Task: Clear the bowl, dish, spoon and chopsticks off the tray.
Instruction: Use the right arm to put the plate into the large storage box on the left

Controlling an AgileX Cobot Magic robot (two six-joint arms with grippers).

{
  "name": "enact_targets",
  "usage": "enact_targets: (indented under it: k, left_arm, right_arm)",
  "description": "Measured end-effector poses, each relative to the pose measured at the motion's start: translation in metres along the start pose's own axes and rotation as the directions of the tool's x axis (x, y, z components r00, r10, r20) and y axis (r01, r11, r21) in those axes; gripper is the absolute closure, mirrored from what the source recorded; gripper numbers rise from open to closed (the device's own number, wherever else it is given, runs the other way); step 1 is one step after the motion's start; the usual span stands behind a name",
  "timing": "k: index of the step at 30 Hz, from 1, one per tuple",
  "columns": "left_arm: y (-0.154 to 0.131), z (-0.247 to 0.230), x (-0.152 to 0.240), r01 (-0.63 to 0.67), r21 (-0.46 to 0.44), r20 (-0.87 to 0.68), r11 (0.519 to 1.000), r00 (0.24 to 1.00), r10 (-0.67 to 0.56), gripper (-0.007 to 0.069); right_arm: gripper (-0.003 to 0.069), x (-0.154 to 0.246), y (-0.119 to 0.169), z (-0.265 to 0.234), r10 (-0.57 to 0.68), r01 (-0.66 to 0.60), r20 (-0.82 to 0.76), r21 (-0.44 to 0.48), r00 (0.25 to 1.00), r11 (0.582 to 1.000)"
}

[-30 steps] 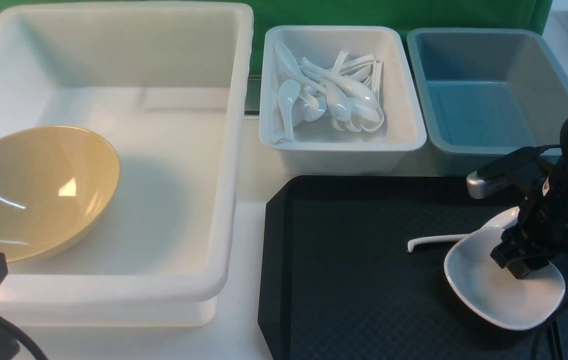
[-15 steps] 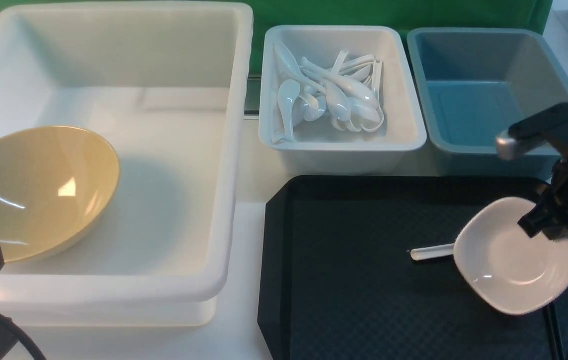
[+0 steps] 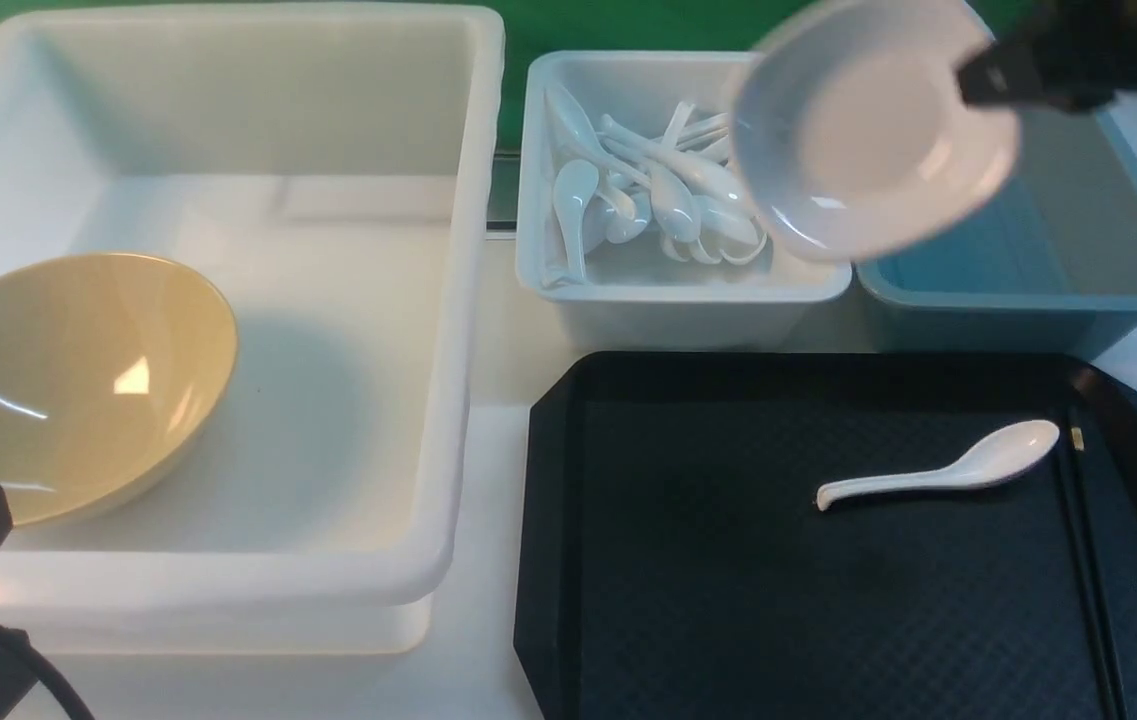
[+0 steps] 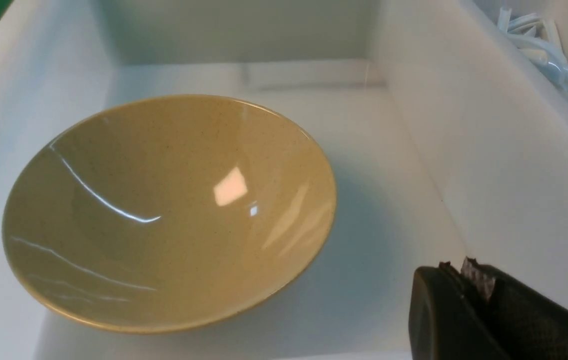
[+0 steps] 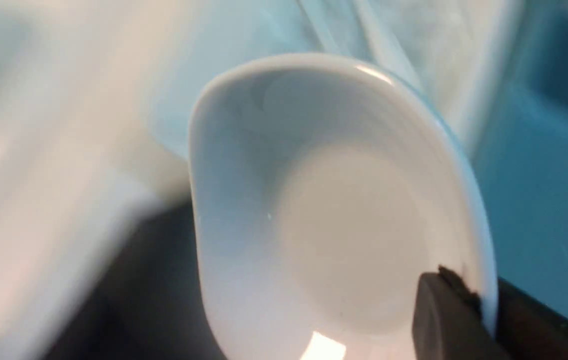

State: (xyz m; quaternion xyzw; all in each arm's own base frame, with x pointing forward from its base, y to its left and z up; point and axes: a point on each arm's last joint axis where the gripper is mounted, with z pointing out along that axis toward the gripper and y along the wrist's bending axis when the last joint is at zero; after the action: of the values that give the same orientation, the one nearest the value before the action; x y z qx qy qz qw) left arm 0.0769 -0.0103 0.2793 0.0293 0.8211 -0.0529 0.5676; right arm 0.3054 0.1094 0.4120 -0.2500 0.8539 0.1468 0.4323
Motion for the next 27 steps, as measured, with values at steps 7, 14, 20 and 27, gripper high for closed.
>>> enact_targets:
  k: [7,14,20,27]
  left_arm:
    - [0.000,-0.001,0.000,0.000,0.000,0.006,1.000,1.000,0.000,0.0613]
    - [0.000,-0.008,-0.001,-0.005,-0.001,0.052,1.000,0.999,0.005,0.0613]
    - [0.000,-0.011,-0.001,-0.019,-0.008,0.073,1.000,0.997,0.020,0.0613]
    - [0.001,-0.012,-0.001,-0.025,-0.012,0.074,1.000,0.997,0.026,0.0613]
  right_arm:
    - [0.0587,-0.042,0.108,0.094,-0.327,0.313,-0.008,-0.269,0.945,0.911]
    - [0.0587,-0.036,0.168,0.181,-0.529,0.477,-0.088,-0.329,0.844,0.815]
    - [0.0587,-0.021,0.179,0.219,-0.567,0.490,-0.158,-0.354,0.808,0.797]
    - [0.0587,-0.010,0.175,0.229,-0.613,0.529,-0.219,-0.342,0.759,0.777]
